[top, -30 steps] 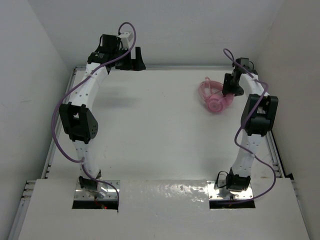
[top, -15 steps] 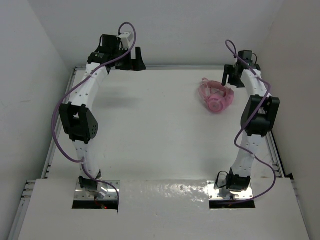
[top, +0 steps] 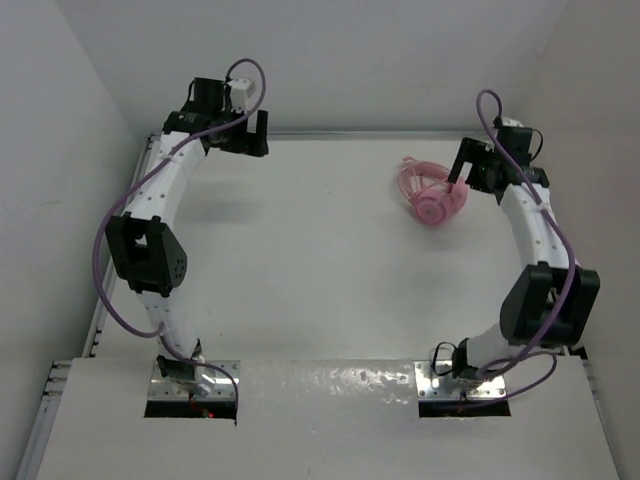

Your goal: Wrap the headphones

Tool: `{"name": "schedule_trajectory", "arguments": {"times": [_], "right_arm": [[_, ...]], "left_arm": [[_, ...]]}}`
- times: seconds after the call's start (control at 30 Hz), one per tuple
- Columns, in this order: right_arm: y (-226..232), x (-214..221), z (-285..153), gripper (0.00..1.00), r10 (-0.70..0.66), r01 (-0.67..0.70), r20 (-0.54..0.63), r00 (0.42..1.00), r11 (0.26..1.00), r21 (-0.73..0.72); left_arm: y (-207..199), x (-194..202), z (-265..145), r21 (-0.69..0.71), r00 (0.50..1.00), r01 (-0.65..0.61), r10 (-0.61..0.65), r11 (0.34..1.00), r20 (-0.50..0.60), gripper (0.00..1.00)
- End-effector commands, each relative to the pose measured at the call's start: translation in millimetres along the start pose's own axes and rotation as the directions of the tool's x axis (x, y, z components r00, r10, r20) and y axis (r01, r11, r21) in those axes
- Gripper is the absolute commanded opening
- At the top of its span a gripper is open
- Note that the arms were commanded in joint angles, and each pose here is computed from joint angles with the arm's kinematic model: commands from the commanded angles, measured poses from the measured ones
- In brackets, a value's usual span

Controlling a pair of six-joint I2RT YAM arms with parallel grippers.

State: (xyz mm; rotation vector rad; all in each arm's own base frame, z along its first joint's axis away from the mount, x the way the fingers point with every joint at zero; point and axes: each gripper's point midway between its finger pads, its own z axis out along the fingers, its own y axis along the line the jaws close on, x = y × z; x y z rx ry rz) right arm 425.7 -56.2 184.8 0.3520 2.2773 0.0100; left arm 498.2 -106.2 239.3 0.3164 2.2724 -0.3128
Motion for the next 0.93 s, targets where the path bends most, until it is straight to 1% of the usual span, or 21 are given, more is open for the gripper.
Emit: {"name": "schedule_trajectory", "arguments": {"times": [0.0,0.03,0.07,0.1,0.13,0.17,0.2,0.23,0.27,0.3,0.33,0.37,0.4,0.43,0.47,0.53,0.57,0.63,0.77,0.83,0.9], "right_arm": [[5,17,-24,0.99,0.106,-0.102,0.098,0.99,0.994,-0.047],[5,24,-29,0.99,0.143,-0.137,0.114,0.983,0.989,-0.056],[1,52,-23,0.99,0.155,-0.15,0.098,0.983,0.987,-0.051],[0,53,-37,0.99,0.162,-0.155,0.144,0.976,0.986,-0.059],[-3,61,-38,0.99,0.173,-0.166,0.155,0.973,0.985,-0.057],[-9,85,-34,0.99,0.175,-0.172,0.139,0.975,0.984,-0.039],[-17,91,-36,0.99,0.198,-0.2,0.153,0.968,0.98,-0.001],[-21,92,-43,0.99,0.219,-0.225,0.184,0.958,0.974,0.013],[-26,108,-42,0.99,0.235,-0.245,0.162,0.958,0.969,0.042],[-30,113,-44,0.99,0.246,-0.259,0.165,0.955,0.964,0.061],[-36,115,-50,0.99,0.261,-0.28,0.184,0.948,0.956,0.087],[-40,127,-48,0.99,0.27,-0.29,0.171,0.948,0.951,0.108],[-44,132,-49,0.99,0.289,-0.312,0.178,0.941,0.942,0.122],[-51,140,-50,0.99,0.294,-0.325,0.195,0.936,0.933,0.152],[-54,143,-50,0.99,0.316,-0.351,0.203,0.927,0.921,0.167],[-58,149,-52,0.99,0.326,-0.364,0.211,0.922,0.913,0.181],[-59,151,-53,0.99,0.329,-0.371,0.225,0.917,0.911,0.18],[-60,152,-54,0.99,0.335,-0.381,0.244,0.91,0.908,0.172],[-64,151,-60,0.99,0.349,-0.408,0.291,0.891,0.897,0.173],[-65,154,-62,0.99,0.333,-0.39,0.279,0.901,0.903,0.181],[-67,154,-65,0.99,0.338,-0.401,0.296,0.893,0.897,0.185]], "left_arm": [[38,15,-42,-0.139,0.999,-0.051,0.049,0.989,-0.018,1.0],[45,17,-56,-0.178,0.998,-0.057,0.056,0.982,-0.006,1.0],[56,45,-53,-0.204,0.997,-0.052,0.039,0.978,-0.065,1.0],[63,53,-56,-0.23,0.996,-0.075,0.061,0.97,-0.068,1.0],[69,56,-71,-0.281,0.995,-0.09,0.075,0.955,-0.063,1.0],[75,68,-74,-0.313,0.993,-0.103,0.078,0.944,-0.09,1.0],[78,94,-73,-0.326,0.985,-0.122,0.074,0.937,-0.155,1.0],[76,100,-82,-0.332,0.985,-0.126,0.079,0.935,-0.151,1.0],[74,129,-80,-0.32,0.976,-0.134,0.068,0.938,-0.208,1.0],[73,139,-82,-0.317,0.973,-0.148,0.079,0.937,-0.219,1.0],[71,142,-93,-0.33,0.976,-0.152,0.088,0.932,-0.201,1.0],[71,169,-92,-0.328,0.966,-0.154,0.073,0.932,-0.247,1.0],[73,174,-101,-0.358,0.97,-0.152,0.07,0.921,-0.232,1.0],[72,199,-99,-0.355,0.96,-0.155,0.056,0.922,-0.275,1.0],[73,201,-104,-0.373,0.965,-0.157,0.061,0.914,-0.255,1.0],[75,217,-105,-0.395,0.964,-0.153,0.049,0.906,-0.262,1.0],[74,234,-104,-0.403,0.96,-0.141,0.025,0.904,-0.279,1.0],[73,240,-104,-0.409,0.964,-0.129,0.018,0.903,-0.266,1.0],[73,237,-104,-0.419,0.971,-0.102,-0.001,0.902,-0.239,1.0],[73,235,-105,-0.427,0.973,-0.1,0.0,0.899,-0.229,1.0],[76,232,-108,-0.447,0.976,-0.1,0.001,0.889,-0.218,1.0]]}}
